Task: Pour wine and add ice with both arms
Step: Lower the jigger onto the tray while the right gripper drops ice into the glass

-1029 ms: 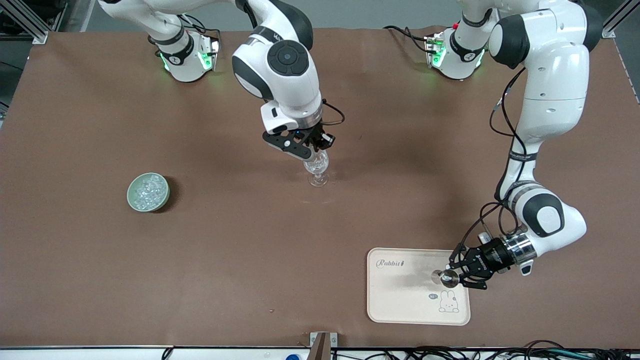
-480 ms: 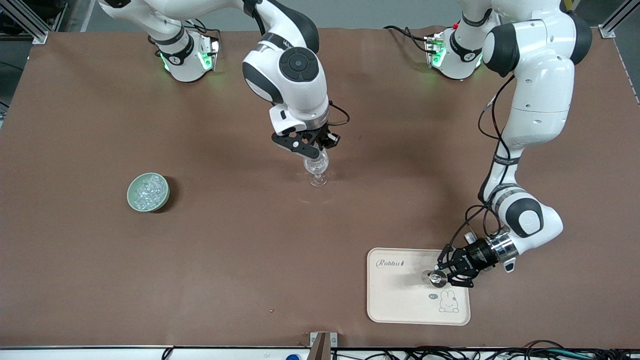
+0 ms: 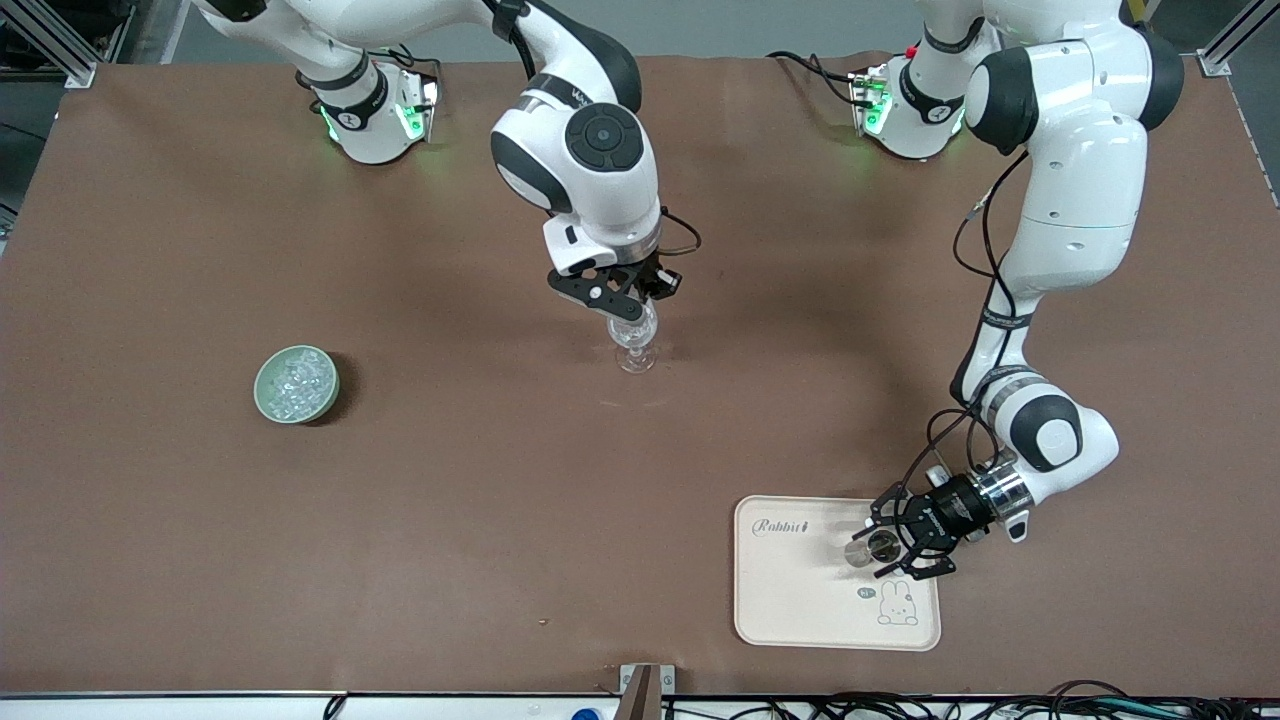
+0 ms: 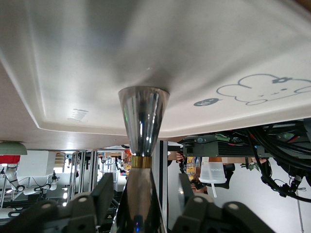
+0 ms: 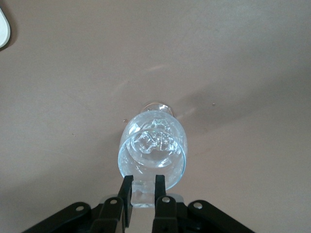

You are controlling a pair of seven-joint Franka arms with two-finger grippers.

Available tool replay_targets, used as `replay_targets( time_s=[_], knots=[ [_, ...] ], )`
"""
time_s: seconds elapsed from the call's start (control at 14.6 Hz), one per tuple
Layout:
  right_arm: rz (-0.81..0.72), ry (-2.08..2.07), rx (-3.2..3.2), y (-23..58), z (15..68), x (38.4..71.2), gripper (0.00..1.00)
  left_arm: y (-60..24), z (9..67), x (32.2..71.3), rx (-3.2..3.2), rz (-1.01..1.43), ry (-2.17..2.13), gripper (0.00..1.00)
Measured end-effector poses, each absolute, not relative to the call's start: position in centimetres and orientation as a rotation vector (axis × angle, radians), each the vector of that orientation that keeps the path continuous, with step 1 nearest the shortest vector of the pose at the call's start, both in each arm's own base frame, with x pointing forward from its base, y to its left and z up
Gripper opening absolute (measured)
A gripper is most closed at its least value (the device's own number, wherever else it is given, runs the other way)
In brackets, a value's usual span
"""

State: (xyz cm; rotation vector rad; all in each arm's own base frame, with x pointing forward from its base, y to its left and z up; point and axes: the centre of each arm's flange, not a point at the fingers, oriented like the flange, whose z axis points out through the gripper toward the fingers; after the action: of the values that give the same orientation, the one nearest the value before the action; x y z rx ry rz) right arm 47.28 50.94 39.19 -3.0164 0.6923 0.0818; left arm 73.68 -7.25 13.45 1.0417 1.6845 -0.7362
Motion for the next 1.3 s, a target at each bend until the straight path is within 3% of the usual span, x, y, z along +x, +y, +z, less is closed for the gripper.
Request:
replay_targets(
  time_s=[0.21,0.27,0.55,0.69,0.89,1.23,1.3],
  knots=[
    [0.089,0.693,-3.021,51.0,38.7,47.3,0.22,-6.8,14.2,73.4,1.034,-0.733,1.69,0.98],
    [0.091,0.693,-3.022,51.0,38.5,47.3,0.22,-6.4,14.6,73.1,1.029,-0.732,1.696,1.0],
    [0.091,0.692,-3.023,51.0,38.3,47.4,0.24,-5.0,16.6,71.7,1.098,-0.715,1.718,1.0],
    [0.09,0.693,-3.023,51.0,38.3,47.4,0.37,-4.3,17.6,71.1,1.16,-0.703,1.725,1.0],
    [0.09,0.695,-3.022,51.0,38.3,47.4,0.44,-3.1,20.0,70.5,1.296,-0.686,1.717,1.0],
    [0.085,0.706,-3.017,50.7,38.5,47.9,0.48,-2.4,26.4,71.2,1.703,-0.618,1.612,1.0],
    [0.077,0.717,-3.008,50.4,38.8,48.3,0.54,-2.1,28.4,71.7,1.821,-0.573,1.582,1.0]
  ],
)
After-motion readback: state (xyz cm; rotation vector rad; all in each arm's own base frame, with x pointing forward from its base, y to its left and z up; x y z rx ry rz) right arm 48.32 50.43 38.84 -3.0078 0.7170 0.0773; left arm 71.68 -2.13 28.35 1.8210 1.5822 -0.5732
